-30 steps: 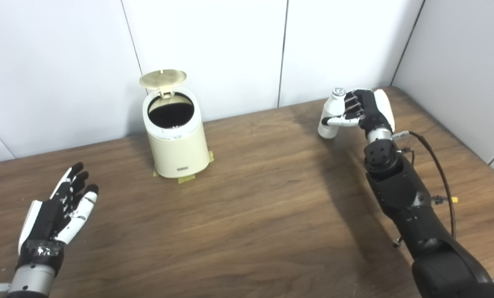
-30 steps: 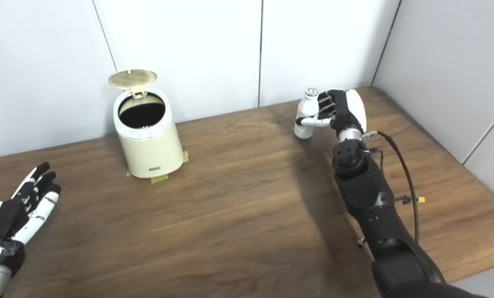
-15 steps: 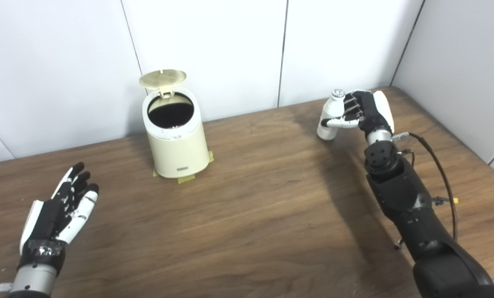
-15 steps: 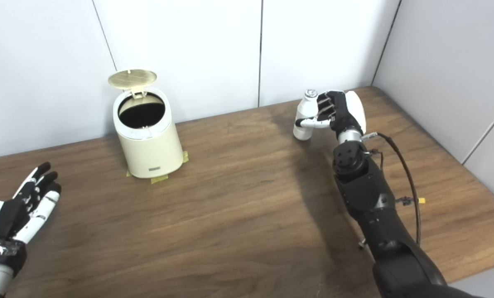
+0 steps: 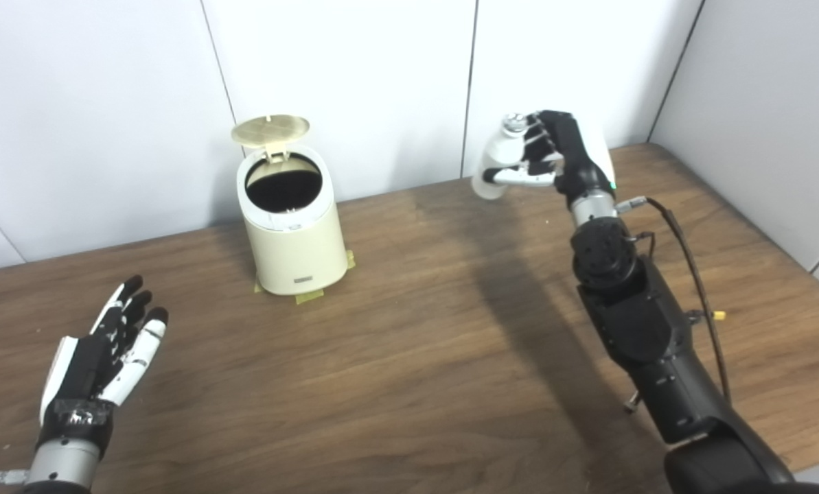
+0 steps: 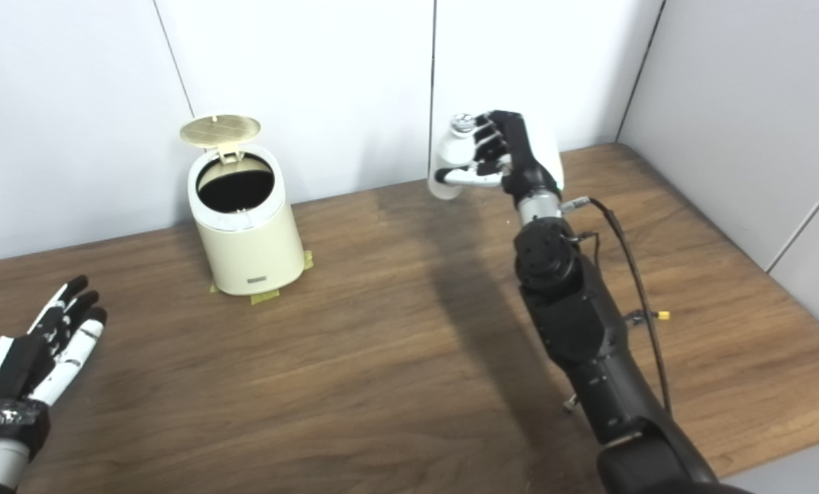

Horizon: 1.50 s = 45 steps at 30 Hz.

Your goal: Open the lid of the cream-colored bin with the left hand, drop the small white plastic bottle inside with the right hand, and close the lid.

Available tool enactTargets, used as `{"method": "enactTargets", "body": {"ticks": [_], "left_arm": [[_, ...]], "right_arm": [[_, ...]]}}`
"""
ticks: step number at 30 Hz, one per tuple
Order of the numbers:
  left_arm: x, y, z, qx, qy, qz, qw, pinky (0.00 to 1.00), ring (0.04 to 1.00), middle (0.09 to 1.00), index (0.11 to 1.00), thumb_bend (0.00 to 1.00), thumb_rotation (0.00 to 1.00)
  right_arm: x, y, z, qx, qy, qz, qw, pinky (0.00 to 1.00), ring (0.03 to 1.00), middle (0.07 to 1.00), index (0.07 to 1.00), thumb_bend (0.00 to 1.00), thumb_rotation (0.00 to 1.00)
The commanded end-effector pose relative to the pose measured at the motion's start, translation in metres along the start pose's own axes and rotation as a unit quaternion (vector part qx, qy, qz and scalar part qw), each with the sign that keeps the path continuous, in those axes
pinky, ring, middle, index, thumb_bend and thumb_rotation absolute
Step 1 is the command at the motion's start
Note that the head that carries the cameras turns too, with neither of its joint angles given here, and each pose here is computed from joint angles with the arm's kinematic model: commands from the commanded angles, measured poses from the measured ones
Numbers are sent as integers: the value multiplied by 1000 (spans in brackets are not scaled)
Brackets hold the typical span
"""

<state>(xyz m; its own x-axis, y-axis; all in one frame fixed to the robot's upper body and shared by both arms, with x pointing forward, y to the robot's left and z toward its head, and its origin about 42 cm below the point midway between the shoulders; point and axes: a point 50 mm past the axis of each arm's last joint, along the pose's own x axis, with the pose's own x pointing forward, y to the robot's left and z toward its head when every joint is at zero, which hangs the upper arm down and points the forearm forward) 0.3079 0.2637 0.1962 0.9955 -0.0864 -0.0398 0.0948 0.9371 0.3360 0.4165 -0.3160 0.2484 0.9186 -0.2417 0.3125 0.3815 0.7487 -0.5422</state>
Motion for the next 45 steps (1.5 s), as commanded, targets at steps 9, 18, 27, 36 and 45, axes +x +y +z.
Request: {"method": "enactTargets", "body": {"ticks": [9,18,27,36,45], "left_arm": [[3,-7,4,9,-31,8,999,932,939,922,992,485,640],[2,-20,1,21,-35,8,999,915,922,903,968,523,665],[1,-30,-1,18,-37,10,999,905,916,903,974,544,697],[2,-41,0,13,-39,12,999,889,911,900,960,589,716],[1,-49,2,6,-40,13,999,897,916,903,960,590,722]], "right_arm": [[7,6,92,35,-106,11,994,419,469,507,467,521,0],[0,34,143,58,-166,71,982,414,457,484,490,522,0],[0,59,173,83,-208,102,969,402,452,497,479,522,0],[8,88,184,80,-229,114,963,382,451,497,475,522,0],[19,113,194,103,-219,123,962,393,455,500,472,522,0]]}}
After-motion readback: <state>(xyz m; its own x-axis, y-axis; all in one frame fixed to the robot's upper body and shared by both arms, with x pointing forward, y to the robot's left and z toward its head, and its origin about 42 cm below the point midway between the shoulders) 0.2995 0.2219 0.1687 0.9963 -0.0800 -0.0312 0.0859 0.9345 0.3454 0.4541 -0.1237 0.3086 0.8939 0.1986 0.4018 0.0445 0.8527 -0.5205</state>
